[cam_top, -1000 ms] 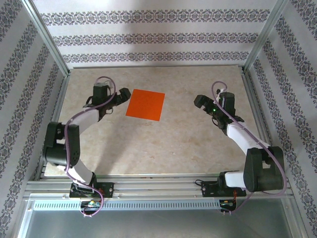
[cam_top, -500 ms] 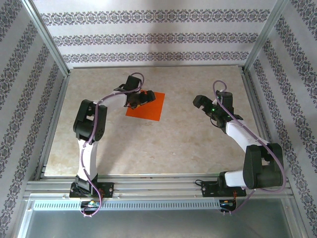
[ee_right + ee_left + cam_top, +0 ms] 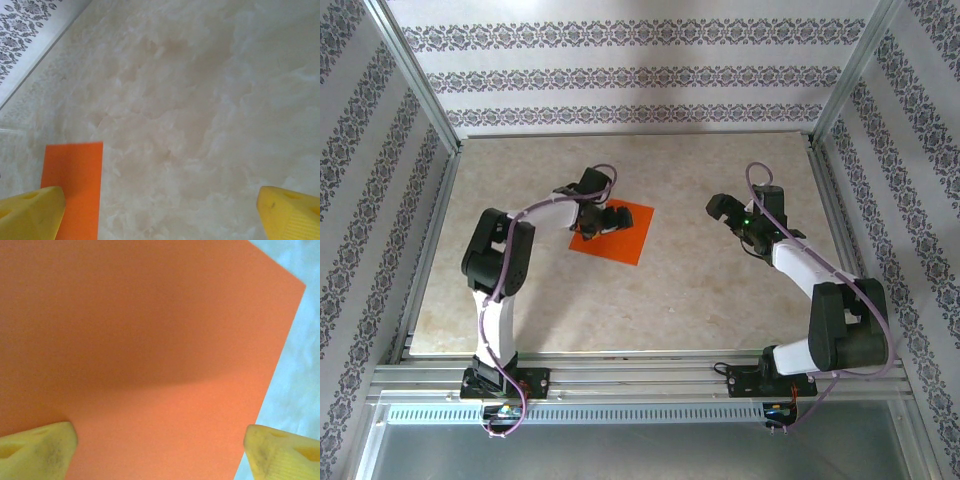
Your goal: Fold a paper plane with a square sheet of paper (pick it up from the middle)
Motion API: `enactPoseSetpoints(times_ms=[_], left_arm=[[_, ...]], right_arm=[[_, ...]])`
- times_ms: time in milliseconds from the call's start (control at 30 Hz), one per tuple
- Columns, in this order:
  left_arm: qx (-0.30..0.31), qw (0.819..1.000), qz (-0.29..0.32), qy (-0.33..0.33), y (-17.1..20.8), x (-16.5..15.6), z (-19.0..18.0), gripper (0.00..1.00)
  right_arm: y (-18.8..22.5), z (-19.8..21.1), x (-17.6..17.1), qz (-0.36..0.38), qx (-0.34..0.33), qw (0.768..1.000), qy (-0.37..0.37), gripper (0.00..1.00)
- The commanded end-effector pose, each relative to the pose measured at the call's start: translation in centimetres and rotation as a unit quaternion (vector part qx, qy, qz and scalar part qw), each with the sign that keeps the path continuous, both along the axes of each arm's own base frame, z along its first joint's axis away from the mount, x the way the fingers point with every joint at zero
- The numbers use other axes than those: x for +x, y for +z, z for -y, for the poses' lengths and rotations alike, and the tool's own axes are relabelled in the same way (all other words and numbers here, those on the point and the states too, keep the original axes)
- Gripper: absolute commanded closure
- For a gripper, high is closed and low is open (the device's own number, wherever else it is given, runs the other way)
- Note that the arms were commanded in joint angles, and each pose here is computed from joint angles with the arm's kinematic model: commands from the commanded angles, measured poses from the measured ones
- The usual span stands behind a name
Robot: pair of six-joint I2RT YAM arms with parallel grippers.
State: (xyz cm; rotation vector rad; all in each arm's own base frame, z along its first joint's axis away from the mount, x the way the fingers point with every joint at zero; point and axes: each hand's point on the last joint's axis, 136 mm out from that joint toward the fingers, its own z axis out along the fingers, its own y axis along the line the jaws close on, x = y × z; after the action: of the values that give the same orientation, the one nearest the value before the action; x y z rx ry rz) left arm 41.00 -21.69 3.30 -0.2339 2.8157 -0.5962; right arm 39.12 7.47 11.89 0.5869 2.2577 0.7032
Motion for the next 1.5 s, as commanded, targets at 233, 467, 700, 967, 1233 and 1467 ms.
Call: enactPoseSetpoints(times_ms=[233, 467, 700, 967, 1233, 1467], left_arm=[[-0.058, 0.978, -0.162, 0.117, -2.2, -13.9, 0.6, 0.1], [-0.075, 0.991, -0.071, 0.083, 4.3, -11.2, 1.0, 0.08], [0.152, 0.983, -0.064, -0.079, 3.9, -12.1, -2.6, 0.04], [0.223, 0.958, -0.088, -0.154, 1.7, -12.0, -0.8, 0.05], [0.217, 0.957, -0.102, -0.164, 0.1, -11.5, 0.2, 0.15], [0.212, 0.955, -0.116, -0.17, -0.8, -11.4, 0.7, 0.2]], right_arm=[[0.1, -1.4, 0.5, -0.003, 0.004, 1.0, 0.008, 0.02], [-0.8, -4.0, -2.1, -0.037, 0.011, 0.998, 0.049, 0.02], [-1.6, -4.8, -4.6, -0.056, 0.001, 0.997, 0.047, 0.02], [-1.4, -4.1, -5.2, -0.057, -0.013, 0.998, 0.03, 0.02], [-1.8, -4.1, -5.1, -0.064, -0.013, 0.997, 0.031, 0.02], [-1.8, -4.1, -5.2, -0.064, -0.013, 0.997, 0.031, 0.02]])
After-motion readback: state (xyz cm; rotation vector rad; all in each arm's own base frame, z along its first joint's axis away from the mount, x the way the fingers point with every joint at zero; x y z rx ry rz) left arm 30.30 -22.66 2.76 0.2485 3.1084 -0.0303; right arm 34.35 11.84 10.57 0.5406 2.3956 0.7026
